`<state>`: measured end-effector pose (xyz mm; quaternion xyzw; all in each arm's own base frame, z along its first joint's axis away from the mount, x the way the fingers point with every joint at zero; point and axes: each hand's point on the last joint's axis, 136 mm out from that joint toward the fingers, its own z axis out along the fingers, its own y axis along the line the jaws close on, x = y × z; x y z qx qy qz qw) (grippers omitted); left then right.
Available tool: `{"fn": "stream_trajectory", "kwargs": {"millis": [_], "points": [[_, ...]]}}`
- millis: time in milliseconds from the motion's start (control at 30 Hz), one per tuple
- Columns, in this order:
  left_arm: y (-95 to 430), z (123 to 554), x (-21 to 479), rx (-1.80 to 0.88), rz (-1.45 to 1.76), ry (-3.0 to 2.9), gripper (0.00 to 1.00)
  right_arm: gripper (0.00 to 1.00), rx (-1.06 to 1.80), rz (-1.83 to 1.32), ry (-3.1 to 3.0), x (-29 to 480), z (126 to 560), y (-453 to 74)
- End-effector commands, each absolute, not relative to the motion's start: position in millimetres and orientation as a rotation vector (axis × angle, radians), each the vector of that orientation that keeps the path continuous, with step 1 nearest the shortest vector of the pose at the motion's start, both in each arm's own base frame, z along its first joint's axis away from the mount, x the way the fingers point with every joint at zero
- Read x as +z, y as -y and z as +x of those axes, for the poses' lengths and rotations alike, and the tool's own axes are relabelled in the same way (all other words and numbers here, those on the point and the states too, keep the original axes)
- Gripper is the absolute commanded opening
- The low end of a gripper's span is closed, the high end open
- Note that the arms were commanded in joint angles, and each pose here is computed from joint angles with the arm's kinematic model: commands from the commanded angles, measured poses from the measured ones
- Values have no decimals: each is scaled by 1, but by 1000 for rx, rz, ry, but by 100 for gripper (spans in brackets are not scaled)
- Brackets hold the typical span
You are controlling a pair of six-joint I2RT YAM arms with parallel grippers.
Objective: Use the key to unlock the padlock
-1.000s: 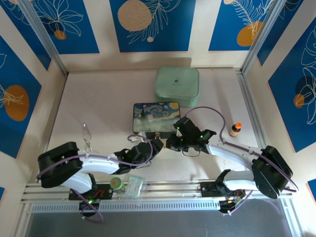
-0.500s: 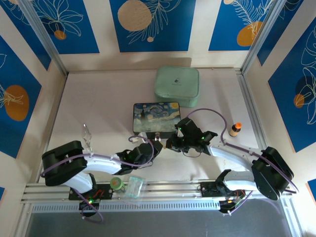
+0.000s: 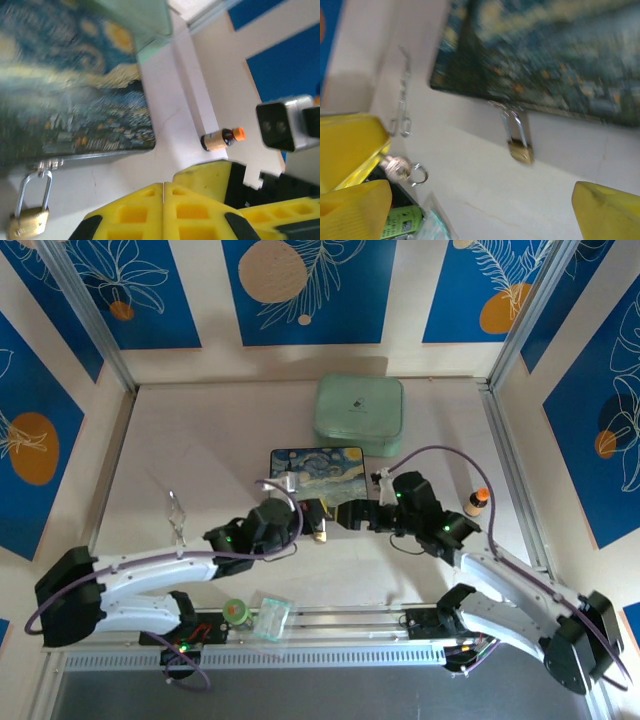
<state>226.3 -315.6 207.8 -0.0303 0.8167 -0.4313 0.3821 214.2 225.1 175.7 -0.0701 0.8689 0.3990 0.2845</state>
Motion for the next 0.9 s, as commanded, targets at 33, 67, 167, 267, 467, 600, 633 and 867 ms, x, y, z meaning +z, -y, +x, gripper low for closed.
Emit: {"fn": "stream_trajectory", "kwargs": {"millis": [33,67,167,267,467,600,633,867], "points": [[317,207,228,-1110,363,-2044,0,91,1229,-449,-2092,215,208,-234],[316,204,235,-1152,384,-2016,0,89,1312,-488,-2042,225,205,-237],[317,200,252,-1278,399,-1932,0,74,1489,-545,-1929,249,200,-244],[316,198,266,-1348,376,-1861,0,63,1563,-583,-1870,260,199,-249],[315,198,280,-1432,318,-1775,0,59,1641,-630,-1825,273,196,-259],[316,198,288,-1454,315,-1747,0,52,1656,-659,-1830,270,192,-265],[315,198,291,-1452,315,-1734,0,50,1665,-665,-1827,270,192,-265],[313,202,306,-1469,274,-1673,0,43,1733,-709,-1794,277,184,-269]]}}
